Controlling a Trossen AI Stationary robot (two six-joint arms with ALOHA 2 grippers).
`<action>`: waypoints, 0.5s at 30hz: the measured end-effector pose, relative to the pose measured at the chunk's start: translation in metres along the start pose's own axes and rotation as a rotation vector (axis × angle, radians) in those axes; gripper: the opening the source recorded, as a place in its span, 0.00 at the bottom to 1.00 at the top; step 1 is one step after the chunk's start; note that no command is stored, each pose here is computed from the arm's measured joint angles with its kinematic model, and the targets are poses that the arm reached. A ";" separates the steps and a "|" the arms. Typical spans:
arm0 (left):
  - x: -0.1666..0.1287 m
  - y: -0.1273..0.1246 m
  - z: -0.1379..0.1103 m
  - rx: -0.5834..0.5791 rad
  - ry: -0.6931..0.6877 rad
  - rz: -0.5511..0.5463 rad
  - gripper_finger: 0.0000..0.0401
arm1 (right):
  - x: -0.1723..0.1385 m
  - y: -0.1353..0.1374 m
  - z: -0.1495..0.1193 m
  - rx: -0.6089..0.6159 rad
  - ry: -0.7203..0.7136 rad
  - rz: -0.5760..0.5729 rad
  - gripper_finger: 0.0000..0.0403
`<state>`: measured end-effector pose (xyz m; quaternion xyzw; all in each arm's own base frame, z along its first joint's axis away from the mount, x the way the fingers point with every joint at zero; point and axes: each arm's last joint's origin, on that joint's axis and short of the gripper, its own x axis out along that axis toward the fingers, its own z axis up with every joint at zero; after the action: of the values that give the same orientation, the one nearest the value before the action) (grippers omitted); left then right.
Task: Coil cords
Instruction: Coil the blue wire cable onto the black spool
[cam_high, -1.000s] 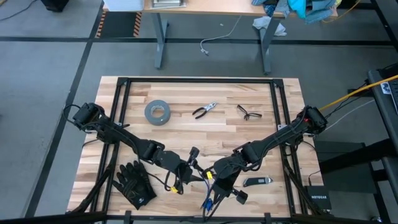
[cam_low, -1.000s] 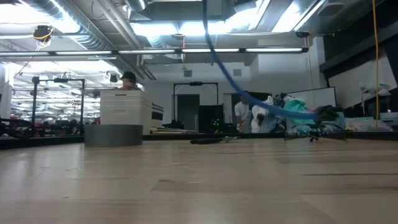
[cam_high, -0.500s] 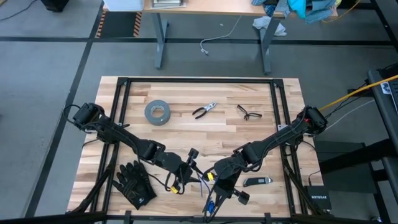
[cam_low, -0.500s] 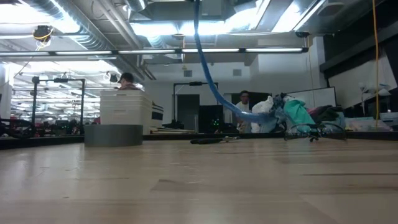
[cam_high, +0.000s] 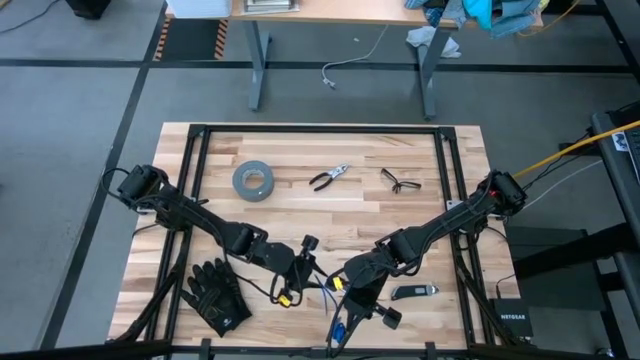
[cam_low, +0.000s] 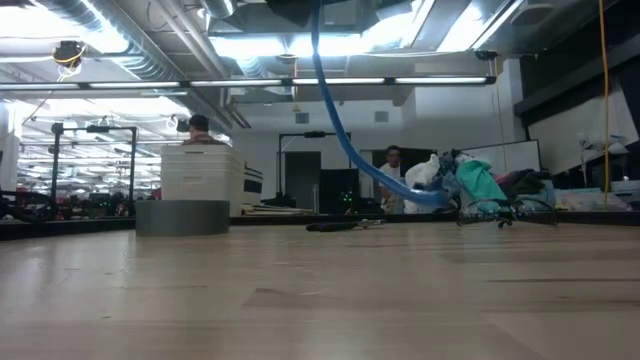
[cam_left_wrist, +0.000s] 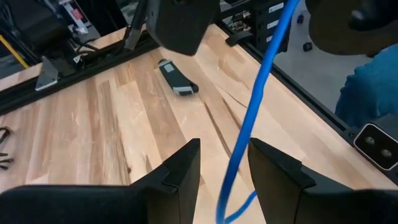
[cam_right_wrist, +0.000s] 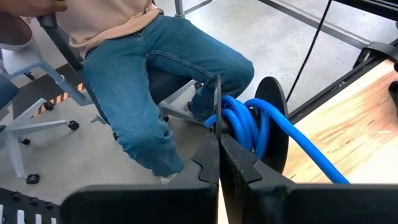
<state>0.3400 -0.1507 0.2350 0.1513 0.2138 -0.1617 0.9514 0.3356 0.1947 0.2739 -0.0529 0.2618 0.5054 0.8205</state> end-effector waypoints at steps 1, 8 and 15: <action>0.000 -0.001 0.000 -0.004 0.000 -0.002 0.32 | 0.000 0.000 0.000 0.000 0.000 0.004 0.00; 0.000 -0.003 -0.005 -0.028 0.053 -0.007 0.32 | 0.002 0.004 0.001 -0.005 0.000 0.019 0.00; 0.000 -0.002 -0.007 -0.055 0.071 0.002 0.32 | 0.002 0.005 0.001 -0.007 0.000 0.022 0.00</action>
<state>0.3364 -0.1502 0.2288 0.1310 0.2519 -0.1493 0.9471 0.3327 0.1993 0.2744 -0.0527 0.2606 0.5151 0.8148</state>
